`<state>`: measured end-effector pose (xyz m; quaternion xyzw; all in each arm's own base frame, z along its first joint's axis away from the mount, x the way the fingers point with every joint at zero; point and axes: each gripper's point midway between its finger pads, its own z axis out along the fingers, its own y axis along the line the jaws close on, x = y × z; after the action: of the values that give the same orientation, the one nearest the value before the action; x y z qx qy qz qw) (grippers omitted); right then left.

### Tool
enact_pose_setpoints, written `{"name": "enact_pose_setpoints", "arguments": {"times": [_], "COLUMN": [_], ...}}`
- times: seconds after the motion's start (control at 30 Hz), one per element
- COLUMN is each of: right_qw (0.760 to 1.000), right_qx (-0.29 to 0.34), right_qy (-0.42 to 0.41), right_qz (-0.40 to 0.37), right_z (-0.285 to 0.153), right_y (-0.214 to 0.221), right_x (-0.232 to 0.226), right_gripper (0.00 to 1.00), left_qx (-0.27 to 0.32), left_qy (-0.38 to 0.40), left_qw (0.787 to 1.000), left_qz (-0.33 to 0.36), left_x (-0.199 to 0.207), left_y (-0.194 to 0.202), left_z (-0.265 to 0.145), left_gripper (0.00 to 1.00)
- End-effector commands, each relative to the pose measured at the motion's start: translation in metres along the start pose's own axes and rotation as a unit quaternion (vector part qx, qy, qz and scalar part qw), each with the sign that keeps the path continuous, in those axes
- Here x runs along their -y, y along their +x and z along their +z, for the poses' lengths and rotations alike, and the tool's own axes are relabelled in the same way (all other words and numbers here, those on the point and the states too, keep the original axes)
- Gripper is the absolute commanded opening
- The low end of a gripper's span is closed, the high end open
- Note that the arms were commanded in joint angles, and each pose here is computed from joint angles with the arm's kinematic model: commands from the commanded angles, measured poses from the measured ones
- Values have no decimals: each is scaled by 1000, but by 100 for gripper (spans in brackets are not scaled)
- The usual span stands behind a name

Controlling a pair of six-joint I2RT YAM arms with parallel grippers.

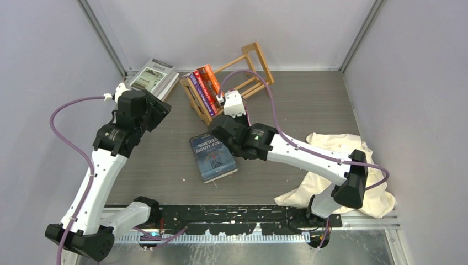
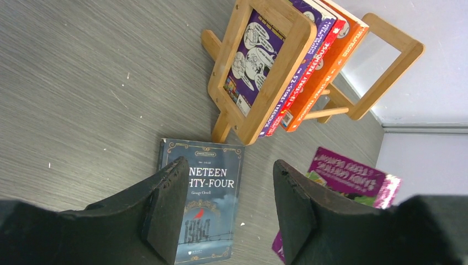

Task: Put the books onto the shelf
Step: Pick up the book from the center of the board.

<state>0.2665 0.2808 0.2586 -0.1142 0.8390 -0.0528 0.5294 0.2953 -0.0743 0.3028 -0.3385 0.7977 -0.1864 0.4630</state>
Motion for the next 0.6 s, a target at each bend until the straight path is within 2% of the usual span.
{"name": "enact_pose_setpoints", "arguments": {"times": [0.0, 0.57], "right_qw": [995, 979], "right_qx": [74, 170], "right_qy": [-12, -76], "right_qz": [62, 80], "right_z": [-4, 80], "right_y": [-64, -175], "right_x": [23, 53], "right_gripper": [1, 1], "left_qx": [28, 38], "left_qy": [33, 8], "left_qw": [999, 999], "left_qz": [-13, 3], "left_x": [22, 30], "left_y": [-20, -25], "left_z": [-3, 32], "left_gripper": [58, 58]}}
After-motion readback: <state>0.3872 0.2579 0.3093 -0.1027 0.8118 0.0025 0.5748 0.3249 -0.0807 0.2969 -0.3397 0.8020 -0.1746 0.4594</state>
